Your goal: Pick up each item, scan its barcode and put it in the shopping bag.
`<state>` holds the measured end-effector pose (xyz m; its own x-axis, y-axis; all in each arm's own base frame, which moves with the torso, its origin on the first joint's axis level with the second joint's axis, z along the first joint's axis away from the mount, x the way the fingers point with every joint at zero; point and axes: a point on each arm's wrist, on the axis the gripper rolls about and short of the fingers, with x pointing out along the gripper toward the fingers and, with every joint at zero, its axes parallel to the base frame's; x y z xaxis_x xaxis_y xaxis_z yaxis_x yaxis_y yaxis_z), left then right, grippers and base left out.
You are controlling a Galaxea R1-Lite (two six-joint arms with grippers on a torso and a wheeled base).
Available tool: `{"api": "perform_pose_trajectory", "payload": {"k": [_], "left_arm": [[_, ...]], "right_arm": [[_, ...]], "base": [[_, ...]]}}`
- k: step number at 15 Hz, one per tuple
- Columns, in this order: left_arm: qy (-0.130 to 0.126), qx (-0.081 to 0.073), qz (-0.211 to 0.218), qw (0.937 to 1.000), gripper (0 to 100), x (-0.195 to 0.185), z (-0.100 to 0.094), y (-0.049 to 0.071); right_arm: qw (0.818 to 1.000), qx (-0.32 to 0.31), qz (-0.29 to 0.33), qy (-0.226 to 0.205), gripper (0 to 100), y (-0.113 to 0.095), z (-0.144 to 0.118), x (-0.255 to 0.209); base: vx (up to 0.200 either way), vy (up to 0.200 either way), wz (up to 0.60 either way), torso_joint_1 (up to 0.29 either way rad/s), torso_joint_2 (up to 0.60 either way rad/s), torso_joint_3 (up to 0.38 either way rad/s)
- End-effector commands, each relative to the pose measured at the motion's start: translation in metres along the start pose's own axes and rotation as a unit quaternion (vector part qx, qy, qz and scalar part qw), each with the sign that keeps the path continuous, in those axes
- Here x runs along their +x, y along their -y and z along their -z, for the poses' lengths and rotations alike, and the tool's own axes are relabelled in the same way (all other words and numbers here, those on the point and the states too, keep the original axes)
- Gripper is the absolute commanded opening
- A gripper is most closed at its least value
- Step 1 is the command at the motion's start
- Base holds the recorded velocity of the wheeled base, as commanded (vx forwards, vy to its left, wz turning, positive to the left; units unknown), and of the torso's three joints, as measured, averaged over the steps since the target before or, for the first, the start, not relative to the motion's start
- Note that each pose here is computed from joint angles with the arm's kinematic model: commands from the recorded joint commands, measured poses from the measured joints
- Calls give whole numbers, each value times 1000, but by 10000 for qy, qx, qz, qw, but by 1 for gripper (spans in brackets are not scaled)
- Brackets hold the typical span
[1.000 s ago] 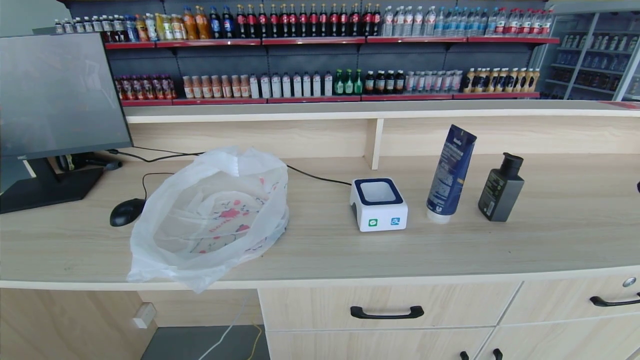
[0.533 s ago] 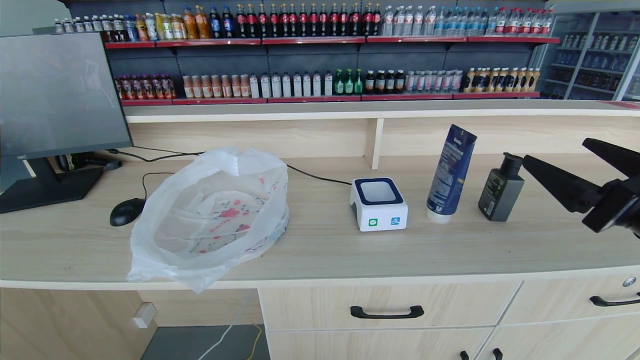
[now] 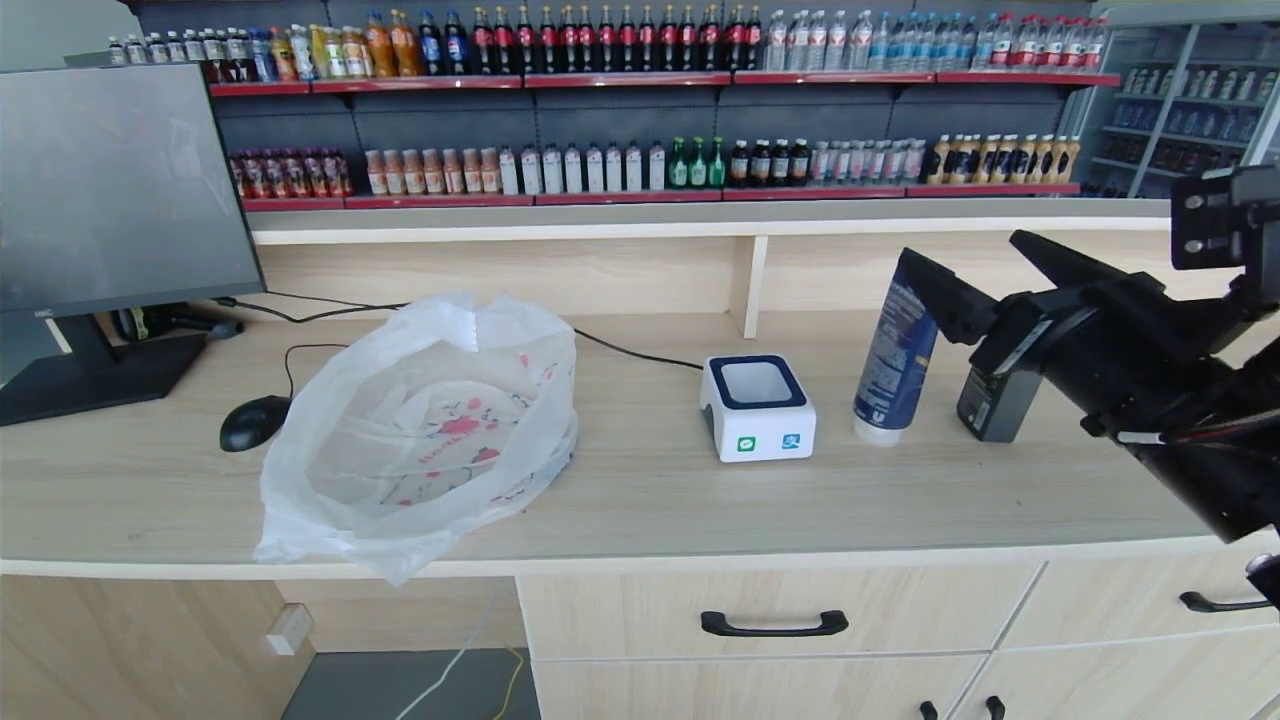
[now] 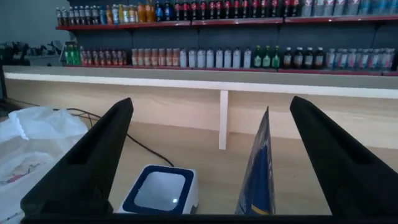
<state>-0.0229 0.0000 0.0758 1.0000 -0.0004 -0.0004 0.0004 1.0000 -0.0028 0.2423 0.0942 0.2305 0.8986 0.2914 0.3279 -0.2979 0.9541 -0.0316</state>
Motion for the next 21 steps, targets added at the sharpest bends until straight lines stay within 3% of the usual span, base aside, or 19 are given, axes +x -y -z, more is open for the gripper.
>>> {"api": "perform_pose_trajectory", "payload": {"k": [1, 2, 8, 21], "left_arm": [[2, -2, -2, 10000, 100, 0, 0, 0], [-6, -2, 6, 10000, 100, 0, 0, 0], [2, -2, 6, 10000, 100, 0, 0, 0], [2, -2, -2, 10000, 100, 0, 0, 0]], "right_arm": [[9995, 152, 247, -142, 100, -3, 25, 24], [9977, 334, 555, -204, 100, -2, 28, 23], [9939, 286, 971, -441, 100, 10, 49, 25], [9894, 101, 1218, -790, 100, 30, 93, 40]], "base": [[0, 0, 0, 0, 0, 0], [0, 0, 0, 0, 0, 0], [0, 0, 0, 0, 0, 0], [0, 0, 0, 0, 0, 0]]}}
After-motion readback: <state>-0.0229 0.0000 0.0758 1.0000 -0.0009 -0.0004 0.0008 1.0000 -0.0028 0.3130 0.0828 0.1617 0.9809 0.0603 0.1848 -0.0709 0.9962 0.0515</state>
